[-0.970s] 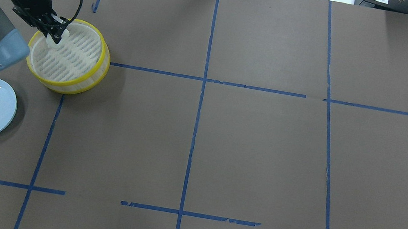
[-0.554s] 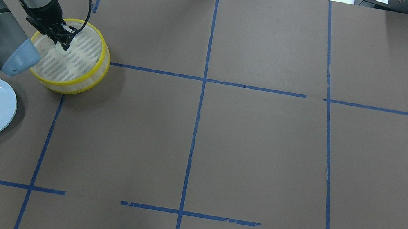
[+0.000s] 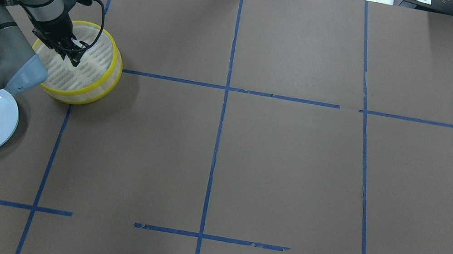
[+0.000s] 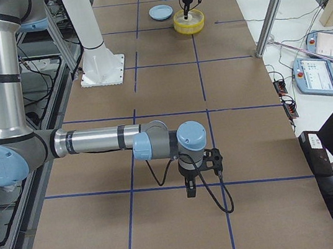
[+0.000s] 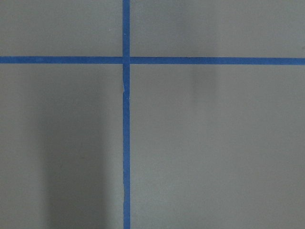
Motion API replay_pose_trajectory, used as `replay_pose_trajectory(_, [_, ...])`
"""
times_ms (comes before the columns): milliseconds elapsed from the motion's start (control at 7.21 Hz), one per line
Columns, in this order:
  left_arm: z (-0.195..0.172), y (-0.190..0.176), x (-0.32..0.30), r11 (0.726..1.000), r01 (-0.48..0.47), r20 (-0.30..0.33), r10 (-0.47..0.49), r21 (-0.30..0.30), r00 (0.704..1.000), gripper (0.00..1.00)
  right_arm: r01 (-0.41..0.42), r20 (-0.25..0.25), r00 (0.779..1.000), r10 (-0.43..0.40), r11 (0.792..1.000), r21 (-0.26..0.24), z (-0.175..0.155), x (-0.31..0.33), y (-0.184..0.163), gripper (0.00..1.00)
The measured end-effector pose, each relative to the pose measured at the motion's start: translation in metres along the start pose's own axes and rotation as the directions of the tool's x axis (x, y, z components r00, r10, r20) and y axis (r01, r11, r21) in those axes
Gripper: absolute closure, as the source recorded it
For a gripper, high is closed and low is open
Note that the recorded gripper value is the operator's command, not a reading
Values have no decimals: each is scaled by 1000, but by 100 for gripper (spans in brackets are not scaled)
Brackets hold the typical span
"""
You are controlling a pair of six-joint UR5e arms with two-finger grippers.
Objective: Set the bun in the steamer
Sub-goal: 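Lower the bun into the steamer and open the left gripper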
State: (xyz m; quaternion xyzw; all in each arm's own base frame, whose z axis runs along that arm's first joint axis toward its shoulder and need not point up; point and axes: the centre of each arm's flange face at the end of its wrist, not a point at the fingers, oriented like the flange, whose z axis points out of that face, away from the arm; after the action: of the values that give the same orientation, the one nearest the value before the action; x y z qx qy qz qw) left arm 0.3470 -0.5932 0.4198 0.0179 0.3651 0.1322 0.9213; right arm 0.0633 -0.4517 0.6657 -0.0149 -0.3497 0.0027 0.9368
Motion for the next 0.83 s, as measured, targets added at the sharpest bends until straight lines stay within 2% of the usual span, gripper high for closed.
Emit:
replay_pose_trajectory(554, [0,1,3,1000,-8,-1,8,3,1000,0,0,0,1000,0,1000,0,0,0,0,0])
replay_pose_trajectory(693, [-14,1,2,1000,-13,-5,13,24,1000,0,0,0,1000,0,1000,0,0,0,0,0])
replay_pose_trajectory(832, [-44,7,-2,997,-16,-14,17,69,1000,0,0,0,1000,0,1000,0,0,0,0,0])
